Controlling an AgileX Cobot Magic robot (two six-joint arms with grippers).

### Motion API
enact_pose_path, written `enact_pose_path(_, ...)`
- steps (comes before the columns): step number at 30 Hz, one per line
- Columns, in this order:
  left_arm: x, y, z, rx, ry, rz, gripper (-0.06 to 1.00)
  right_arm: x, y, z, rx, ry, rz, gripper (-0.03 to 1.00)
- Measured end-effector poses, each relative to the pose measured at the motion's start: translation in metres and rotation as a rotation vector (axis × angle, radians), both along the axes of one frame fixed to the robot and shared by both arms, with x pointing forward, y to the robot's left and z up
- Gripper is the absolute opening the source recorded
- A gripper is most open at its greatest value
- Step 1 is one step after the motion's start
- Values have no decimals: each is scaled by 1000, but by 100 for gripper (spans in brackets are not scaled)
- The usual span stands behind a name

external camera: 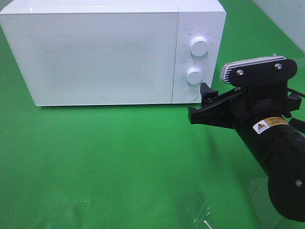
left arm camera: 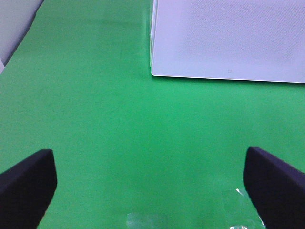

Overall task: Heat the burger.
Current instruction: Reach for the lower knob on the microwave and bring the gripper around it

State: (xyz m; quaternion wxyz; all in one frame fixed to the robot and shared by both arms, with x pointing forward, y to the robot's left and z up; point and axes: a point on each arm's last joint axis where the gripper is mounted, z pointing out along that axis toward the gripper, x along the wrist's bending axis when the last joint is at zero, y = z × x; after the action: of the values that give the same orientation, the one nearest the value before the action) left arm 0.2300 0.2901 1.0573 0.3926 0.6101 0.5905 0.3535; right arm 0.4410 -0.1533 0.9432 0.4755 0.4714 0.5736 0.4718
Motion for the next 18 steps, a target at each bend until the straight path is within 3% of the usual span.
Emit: enact_pose_path(18, 0, 0, 0, 0, 0, 0, 99, 11, 12, -18, -26, 36, -4, 75)
